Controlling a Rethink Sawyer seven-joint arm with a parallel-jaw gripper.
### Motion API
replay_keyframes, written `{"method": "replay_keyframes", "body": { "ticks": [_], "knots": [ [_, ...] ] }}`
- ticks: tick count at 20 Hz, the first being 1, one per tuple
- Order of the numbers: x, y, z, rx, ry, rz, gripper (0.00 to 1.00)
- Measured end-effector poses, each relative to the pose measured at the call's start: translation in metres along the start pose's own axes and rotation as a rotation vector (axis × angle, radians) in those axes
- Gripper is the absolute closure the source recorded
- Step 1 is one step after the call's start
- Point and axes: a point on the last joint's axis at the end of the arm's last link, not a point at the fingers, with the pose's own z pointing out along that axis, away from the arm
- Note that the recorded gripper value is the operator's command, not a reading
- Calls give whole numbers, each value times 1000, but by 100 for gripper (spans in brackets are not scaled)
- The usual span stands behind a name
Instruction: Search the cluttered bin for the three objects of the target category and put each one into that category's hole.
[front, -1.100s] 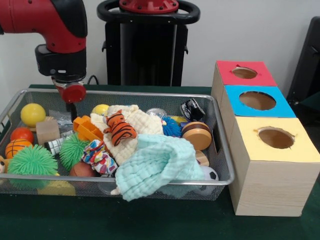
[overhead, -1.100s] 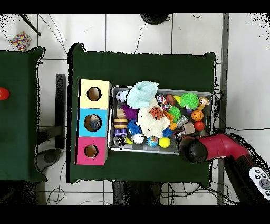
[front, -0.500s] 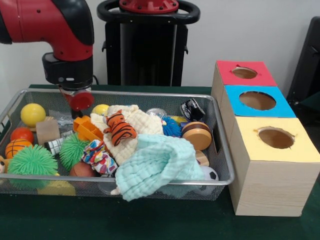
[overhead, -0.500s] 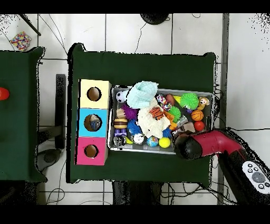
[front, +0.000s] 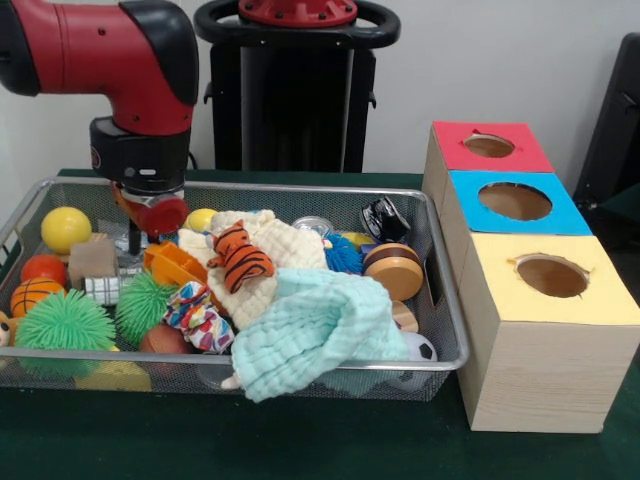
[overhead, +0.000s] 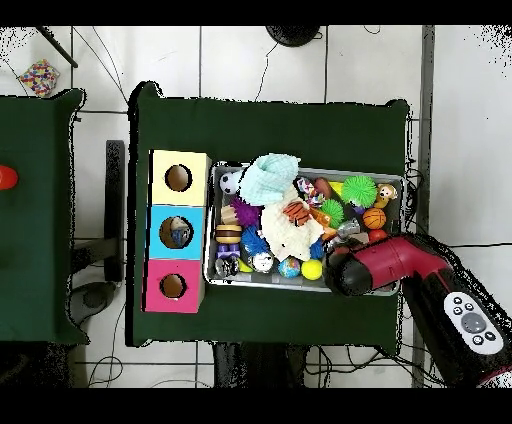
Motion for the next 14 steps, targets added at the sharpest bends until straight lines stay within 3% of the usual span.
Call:
{"method": "replay_keyframes", "body": {
  "ticks": [3, 6, 14],
  "knots": [
    [-1, -2, 1, -22, 45, -68, 0],
    [-2, -6, 1, -31, 60, -93, 0],
    [4, -7, 2, -60, 88, -101, 0]
  ]
}}
